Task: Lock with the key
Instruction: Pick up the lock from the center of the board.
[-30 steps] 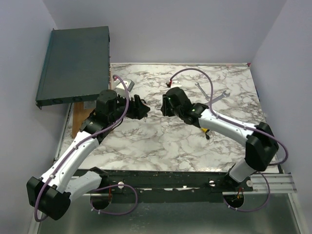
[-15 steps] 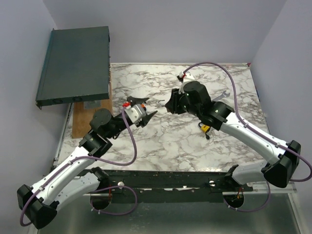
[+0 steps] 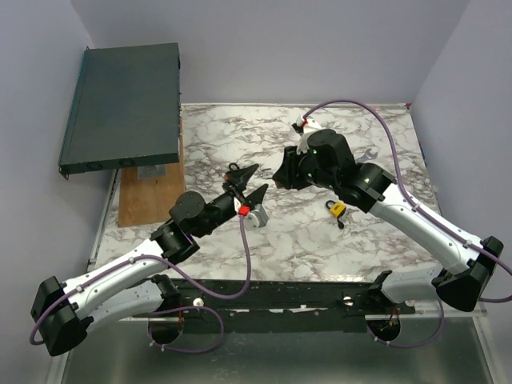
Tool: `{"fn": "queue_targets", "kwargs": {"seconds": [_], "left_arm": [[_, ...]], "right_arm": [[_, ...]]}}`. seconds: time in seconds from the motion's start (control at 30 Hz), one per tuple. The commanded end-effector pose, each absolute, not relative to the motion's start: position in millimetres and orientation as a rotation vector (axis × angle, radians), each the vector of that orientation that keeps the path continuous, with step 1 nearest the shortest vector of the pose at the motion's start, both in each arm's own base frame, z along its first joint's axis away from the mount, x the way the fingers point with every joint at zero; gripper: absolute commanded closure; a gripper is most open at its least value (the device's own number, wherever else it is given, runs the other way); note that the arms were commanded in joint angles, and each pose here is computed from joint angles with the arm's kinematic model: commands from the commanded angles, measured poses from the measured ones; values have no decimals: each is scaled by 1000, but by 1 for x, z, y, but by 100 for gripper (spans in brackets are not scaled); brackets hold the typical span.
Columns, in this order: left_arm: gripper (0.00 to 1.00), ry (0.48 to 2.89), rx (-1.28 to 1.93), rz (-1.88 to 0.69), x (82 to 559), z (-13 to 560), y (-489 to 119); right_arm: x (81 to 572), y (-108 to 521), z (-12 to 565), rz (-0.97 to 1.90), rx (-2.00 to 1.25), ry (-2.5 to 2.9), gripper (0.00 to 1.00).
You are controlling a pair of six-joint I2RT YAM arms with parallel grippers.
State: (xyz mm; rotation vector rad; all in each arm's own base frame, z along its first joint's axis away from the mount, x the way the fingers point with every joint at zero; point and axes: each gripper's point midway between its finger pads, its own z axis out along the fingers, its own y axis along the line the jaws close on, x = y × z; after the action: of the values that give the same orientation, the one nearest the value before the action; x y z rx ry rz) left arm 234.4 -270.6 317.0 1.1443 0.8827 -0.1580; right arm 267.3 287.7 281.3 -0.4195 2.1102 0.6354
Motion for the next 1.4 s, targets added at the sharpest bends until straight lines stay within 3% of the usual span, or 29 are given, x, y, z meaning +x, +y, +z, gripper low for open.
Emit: {"fn": "queue_targets", "kwargs": {"seconds": [0.0,0.4,0.77,1.37], "left_arm": [[45,805,1210,-19,238,312,-276],[54,781,1214,41,240,306,-283],[56,743,1239,57,239,302,-294],[75,726,1241,49,237,303,-302]], "right_arm": [[256,286,307,685,-457,2074,85],[248,282,316,700,-468,2076,85],[244,281,315,714,-472,2087,85],[237,281,313,738,-489,2099,85]]}}
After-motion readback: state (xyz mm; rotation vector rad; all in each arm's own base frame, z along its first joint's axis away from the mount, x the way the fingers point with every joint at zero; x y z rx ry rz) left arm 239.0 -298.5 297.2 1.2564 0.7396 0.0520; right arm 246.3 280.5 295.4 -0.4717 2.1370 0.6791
